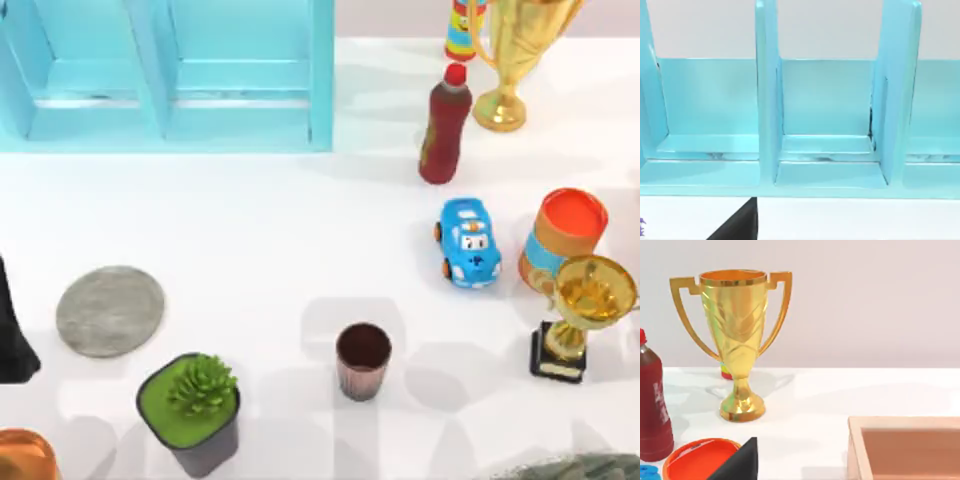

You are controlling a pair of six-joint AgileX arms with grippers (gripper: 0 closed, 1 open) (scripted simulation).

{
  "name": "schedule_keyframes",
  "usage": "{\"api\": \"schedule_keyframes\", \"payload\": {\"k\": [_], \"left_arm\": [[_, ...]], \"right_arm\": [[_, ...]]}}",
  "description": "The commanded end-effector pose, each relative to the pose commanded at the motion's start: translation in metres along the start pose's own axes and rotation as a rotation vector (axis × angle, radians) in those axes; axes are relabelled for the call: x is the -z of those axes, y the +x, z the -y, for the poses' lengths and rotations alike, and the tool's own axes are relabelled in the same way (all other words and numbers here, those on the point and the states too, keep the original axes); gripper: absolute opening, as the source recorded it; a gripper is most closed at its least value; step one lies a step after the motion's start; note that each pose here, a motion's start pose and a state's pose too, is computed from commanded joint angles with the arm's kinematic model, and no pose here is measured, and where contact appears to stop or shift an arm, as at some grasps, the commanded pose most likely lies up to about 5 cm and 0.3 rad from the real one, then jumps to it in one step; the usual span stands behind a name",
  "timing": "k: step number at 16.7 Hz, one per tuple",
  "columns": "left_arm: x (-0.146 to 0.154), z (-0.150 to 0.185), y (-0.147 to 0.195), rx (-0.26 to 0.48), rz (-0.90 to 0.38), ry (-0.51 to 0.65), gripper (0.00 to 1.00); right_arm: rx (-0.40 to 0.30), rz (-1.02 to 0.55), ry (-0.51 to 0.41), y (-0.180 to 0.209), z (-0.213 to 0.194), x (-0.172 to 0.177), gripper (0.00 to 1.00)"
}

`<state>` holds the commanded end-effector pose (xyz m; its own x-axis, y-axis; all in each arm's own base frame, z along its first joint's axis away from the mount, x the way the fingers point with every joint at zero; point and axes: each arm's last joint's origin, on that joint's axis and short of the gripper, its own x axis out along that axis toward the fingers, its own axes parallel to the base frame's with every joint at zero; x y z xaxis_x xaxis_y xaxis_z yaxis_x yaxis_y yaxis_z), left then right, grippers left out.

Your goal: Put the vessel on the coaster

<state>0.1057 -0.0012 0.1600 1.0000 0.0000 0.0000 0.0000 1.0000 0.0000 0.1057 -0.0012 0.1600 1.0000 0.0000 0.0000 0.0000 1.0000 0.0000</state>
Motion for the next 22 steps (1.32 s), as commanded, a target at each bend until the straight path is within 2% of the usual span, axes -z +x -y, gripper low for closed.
{"api": "schedule_keyframes", "payload": {"k": [4,6,9,13,16,19,22], "left_arm": [[-0.005,0.002,0.0,0.019,-0.028,0.013,1.0],[-0.017,0.006,0.001,0.063,-0.091,0.046,1.0],[-0.05,0.018,0.007,0.171,-0.232,0.13,1.0],[-0.1,0.048,0.039,0.381,-0.491,0.311,1.0],[-0.126,0.089,0.075,0.569,-0.694,0.49,1.0],[-0.134,0.143,0.106,0.759,-0.865,0.684,1.0],[-0.128,0.199,0.124,0.932,-0.999,0.874,1.0]], "right_arm": [[0.0,0.0,0.0,0.0,0.0,0.0,1.0],[0.0,0.0,0.0,0.0,0.0,0.0,1.0],[0.0,0.0,0.0,0.0,0.0,0.0,1.0],[0.0,0.0,0.0,0.0,0.0,0.0,1.0],[0.0,0.0,0.0,0.0,0.0,0.0,1.0],[0.0,0.0,0.0,0.0,0.0,0.0,1.0],[0.0,0.0,0.0,0.0,0.0,0.0,1.0]]}}
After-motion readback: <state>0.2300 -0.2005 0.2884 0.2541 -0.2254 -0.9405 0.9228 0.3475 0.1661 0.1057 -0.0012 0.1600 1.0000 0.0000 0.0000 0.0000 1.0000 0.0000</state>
